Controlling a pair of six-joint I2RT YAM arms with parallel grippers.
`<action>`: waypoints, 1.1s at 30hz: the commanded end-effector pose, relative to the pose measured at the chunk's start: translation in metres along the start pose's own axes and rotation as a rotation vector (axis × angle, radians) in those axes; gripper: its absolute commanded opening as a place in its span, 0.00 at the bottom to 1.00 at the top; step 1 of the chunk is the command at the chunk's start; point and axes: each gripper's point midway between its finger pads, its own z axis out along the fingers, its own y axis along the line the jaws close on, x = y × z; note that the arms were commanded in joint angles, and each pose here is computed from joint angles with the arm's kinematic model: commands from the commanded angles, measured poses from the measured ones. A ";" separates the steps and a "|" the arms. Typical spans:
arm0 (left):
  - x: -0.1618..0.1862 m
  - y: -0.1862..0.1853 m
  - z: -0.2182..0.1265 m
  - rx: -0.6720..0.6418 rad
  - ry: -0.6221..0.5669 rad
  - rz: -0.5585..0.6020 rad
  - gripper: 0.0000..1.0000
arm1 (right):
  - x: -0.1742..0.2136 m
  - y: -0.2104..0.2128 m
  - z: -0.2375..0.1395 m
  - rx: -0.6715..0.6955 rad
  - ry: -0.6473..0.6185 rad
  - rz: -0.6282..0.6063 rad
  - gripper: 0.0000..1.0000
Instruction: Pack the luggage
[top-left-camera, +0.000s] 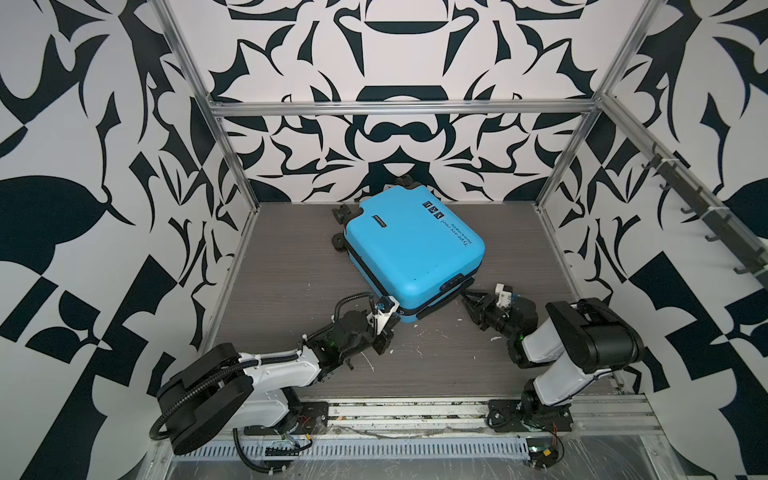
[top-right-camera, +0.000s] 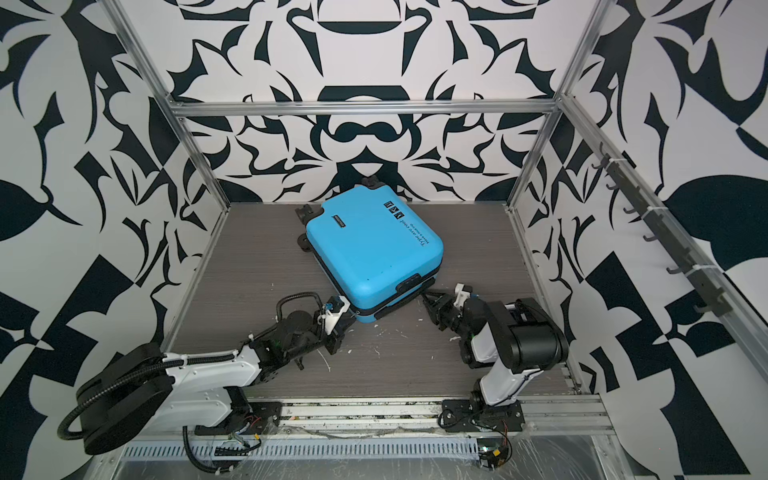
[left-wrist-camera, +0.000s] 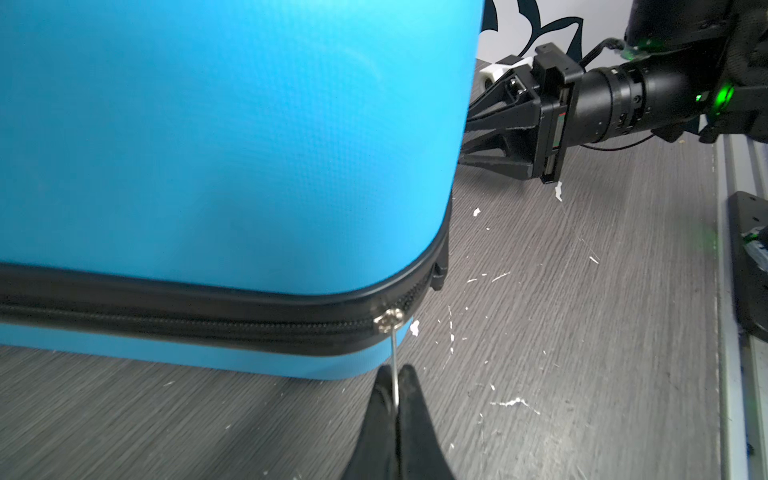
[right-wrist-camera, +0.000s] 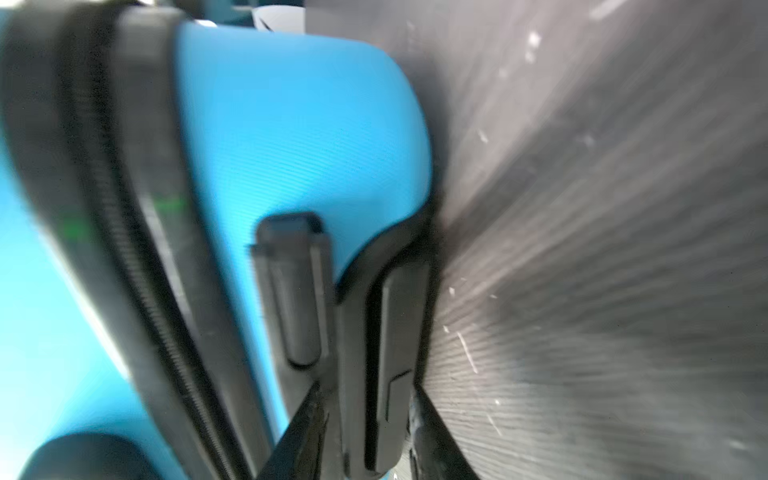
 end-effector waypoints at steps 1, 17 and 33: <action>-0.010 -0.006 -0.003 0.025 -0.028 0.009 0.00 | -0.009 0.049 -0.002 -0.156 -0.043 -0.142 0.35; -0.009 -0.007 -0.001 0.029 -0.023 0.006 0.00 | -0.011 0.040 0.012 -0.123 -0.042 -0.115 0.46; -0.007 -0.006 0.001 0.027 -0.019 0.008 0.00 | -0.001 0.004 0.003 -0.029 -0.036 -0.034 0.46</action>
